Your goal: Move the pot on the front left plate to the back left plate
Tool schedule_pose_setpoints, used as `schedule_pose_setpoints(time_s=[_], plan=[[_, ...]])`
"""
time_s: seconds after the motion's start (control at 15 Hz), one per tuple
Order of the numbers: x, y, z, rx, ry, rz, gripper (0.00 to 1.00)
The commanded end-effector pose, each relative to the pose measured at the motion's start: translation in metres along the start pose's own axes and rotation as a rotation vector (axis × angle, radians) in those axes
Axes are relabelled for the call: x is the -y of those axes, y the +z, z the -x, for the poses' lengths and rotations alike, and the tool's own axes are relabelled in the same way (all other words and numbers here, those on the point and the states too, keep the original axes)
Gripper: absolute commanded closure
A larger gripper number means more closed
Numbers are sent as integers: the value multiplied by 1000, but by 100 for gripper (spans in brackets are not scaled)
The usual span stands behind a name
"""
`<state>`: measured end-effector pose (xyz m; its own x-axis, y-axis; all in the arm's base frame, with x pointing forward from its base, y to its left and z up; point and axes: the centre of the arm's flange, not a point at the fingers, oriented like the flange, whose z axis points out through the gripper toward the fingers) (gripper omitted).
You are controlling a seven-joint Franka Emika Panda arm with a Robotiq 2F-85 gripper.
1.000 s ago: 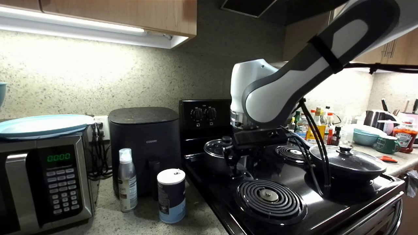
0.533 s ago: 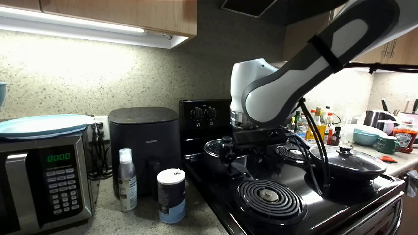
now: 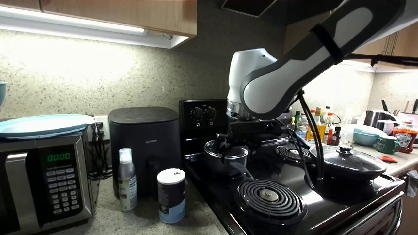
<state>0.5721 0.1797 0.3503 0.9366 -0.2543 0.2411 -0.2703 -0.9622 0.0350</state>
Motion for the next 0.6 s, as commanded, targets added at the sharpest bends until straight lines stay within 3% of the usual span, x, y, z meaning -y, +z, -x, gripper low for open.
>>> schedule_pose_setpoints(time_s=[0.0,0.47,0.53], plan=[[0,2,0,2,0,2,0],[-32,-6,-15,-39,103,13,0],[-22,0,-15,-14,66,5,0]])
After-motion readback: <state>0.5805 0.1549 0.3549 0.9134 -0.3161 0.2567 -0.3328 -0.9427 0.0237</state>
